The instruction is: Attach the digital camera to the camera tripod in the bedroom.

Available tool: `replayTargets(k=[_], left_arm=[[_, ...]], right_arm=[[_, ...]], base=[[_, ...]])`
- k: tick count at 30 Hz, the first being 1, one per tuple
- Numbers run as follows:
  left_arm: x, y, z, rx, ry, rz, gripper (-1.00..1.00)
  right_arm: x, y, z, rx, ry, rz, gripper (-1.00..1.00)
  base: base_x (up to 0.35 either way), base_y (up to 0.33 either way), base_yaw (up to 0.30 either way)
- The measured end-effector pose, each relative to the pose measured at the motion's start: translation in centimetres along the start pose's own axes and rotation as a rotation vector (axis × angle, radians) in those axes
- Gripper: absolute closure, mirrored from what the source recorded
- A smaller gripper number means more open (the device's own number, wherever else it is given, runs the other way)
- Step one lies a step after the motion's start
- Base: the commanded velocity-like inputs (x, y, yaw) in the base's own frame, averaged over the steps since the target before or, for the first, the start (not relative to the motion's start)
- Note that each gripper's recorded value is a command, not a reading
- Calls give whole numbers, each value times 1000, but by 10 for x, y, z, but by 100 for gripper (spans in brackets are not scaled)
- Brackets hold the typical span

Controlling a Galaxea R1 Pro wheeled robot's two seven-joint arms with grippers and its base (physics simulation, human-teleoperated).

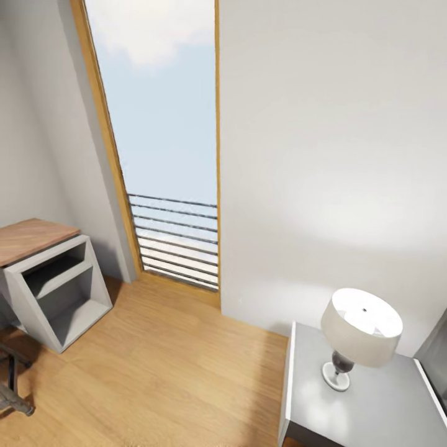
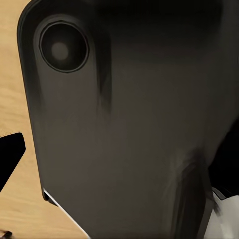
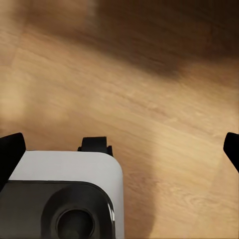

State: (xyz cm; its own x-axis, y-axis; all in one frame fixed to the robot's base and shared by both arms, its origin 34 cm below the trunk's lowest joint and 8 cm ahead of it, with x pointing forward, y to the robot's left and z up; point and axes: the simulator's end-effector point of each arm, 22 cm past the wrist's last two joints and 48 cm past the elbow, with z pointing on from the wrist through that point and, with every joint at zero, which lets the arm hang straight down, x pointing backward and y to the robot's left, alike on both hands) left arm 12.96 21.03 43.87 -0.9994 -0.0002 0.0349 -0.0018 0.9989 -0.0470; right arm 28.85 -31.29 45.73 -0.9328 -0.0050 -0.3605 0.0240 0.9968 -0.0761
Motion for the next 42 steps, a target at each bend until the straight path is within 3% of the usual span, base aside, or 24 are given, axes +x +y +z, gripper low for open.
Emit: replayTargets(k=[42], left_arm=[[4,0,0,0,10,0,-100]], right_arm=[[3,-3,0,10,8,18,-100]], base=[[0,0,280]])
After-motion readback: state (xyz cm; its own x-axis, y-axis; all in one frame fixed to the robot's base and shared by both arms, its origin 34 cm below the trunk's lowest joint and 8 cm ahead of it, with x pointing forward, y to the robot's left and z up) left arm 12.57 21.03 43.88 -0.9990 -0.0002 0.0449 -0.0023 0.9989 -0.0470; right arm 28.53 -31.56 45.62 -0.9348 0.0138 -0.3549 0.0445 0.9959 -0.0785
